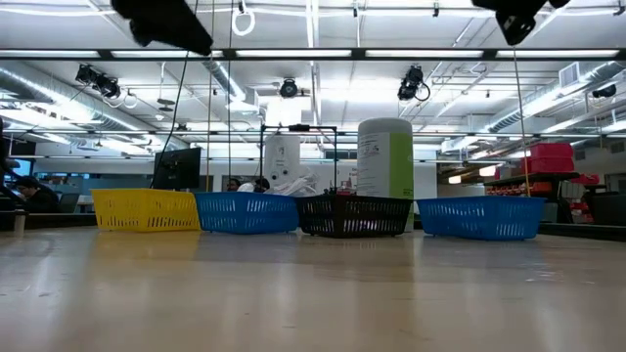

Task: Pick & Place Travel size toiletries
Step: Return to Home Position

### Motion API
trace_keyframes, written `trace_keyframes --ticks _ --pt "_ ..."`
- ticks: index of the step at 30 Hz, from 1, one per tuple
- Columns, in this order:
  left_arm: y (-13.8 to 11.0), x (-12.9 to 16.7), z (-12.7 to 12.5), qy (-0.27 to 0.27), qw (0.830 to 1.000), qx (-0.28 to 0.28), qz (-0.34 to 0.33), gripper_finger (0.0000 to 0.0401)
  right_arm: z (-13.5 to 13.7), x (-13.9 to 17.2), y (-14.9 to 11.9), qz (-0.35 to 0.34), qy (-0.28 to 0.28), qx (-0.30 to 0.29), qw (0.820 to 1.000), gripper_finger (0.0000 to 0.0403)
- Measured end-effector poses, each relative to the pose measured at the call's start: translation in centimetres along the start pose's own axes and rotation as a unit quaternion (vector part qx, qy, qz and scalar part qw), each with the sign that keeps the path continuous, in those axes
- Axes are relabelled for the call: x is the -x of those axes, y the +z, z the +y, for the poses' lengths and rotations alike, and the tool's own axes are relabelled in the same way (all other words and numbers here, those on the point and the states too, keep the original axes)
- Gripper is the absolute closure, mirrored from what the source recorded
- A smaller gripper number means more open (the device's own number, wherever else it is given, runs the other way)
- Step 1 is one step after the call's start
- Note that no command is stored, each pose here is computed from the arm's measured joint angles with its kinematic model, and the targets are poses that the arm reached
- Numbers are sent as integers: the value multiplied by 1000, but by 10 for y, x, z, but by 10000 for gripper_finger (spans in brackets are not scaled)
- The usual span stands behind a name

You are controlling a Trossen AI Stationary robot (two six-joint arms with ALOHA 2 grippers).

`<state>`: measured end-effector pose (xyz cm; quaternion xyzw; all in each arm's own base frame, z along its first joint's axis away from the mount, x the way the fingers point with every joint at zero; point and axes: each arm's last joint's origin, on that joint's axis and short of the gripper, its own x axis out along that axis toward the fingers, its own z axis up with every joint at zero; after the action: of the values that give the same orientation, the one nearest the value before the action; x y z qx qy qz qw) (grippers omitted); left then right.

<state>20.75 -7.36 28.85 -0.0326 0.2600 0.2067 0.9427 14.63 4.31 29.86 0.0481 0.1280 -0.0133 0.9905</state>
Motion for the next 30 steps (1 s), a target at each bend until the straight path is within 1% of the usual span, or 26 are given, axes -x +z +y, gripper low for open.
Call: trace_keyframes --ticks 3,6,9,12,15,17,20,22,26,30 --pt "-17 2 10 -29 999 19 -25 275 1 9 -1 7 34 17 999 362" --pt "-32 2 18 -52 997 33 -55 275 3 18 2 -7 108 49 993 381" --pt "-43 4 25 -67 993 42 -93 275 6 28 9 -45 188 48 980 388" --pt "-50 6 31 -79 988 45 -128 275 5 38 11 -60 239 51 968 388" --pt "-55 7 35 -90 982 46 -162 276 2 42 5 -57 242 55 967 389" --pt "-60 7 37 -102 978 41 -177 276 1 41 -5 -55 236 64 968 389" --pt "-69 5 39 -119 974 37 -191 276 -1 37 -17 -64 226 68 970 389" --pt "-77 3 40 -125 973 38 -188 276 -2 36 -24 -67 226 68 970 389" --pt "-92 -2 43 -131 970 56 -196 276 -4 36 -35 -72 226 67 969 389" --pt "-105 -6 45 -140 963 75 -219 276 -6 34 -45 -86 225 78 967 389"
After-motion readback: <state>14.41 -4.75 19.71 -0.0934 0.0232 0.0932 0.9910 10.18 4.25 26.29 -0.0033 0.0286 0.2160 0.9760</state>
